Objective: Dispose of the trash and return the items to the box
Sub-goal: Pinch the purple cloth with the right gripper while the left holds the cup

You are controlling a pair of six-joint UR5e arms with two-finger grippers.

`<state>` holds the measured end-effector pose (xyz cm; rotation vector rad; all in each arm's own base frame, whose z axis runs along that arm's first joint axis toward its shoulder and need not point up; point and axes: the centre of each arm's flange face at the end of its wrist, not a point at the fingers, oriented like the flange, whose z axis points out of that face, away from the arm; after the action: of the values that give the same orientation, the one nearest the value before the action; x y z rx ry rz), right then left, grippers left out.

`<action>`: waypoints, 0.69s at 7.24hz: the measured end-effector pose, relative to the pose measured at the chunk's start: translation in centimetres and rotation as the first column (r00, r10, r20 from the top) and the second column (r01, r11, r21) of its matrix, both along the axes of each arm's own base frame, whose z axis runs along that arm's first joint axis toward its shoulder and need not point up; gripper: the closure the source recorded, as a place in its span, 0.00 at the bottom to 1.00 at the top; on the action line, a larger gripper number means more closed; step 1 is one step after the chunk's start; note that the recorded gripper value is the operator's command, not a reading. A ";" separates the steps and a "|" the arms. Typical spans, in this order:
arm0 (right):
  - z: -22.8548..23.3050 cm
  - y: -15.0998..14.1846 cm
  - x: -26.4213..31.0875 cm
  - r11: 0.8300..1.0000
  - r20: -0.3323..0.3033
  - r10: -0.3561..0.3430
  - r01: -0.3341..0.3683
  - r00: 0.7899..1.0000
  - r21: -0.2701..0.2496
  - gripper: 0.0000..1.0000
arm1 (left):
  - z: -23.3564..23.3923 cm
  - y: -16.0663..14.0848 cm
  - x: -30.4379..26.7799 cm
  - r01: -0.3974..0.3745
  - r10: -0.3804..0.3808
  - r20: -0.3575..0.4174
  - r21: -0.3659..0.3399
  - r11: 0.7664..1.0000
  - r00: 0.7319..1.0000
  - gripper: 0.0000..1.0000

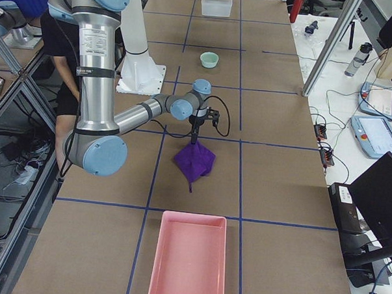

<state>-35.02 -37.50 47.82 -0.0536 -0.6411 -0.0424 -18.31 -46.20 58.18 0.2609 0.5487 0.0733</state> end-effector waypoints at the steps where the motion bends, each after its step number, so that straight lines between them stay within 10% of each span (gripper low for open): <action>1: 0.4 0.0 -0.2 1.000 -0.022 -0.019 0.020 1.000 0.024 0.00 | 0.0 0.0 -0.1 0.001 -0.001 0.000 0.001 1.000 1.000 1.00; 5: 2.0 -0.4 -0.2 0.996 -0.058 -0.070 0.073 0.996 0.059 0.04 | 0.7 0.6 -0.1 0.005 -0.005 -0.002 -0.015 1.000 1.000 1.00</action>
<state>-35.22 -37.86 49.86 -0.0187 -0.5811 -0.1292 -18.43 -45.61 58.90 0.2477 0.5509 0.0643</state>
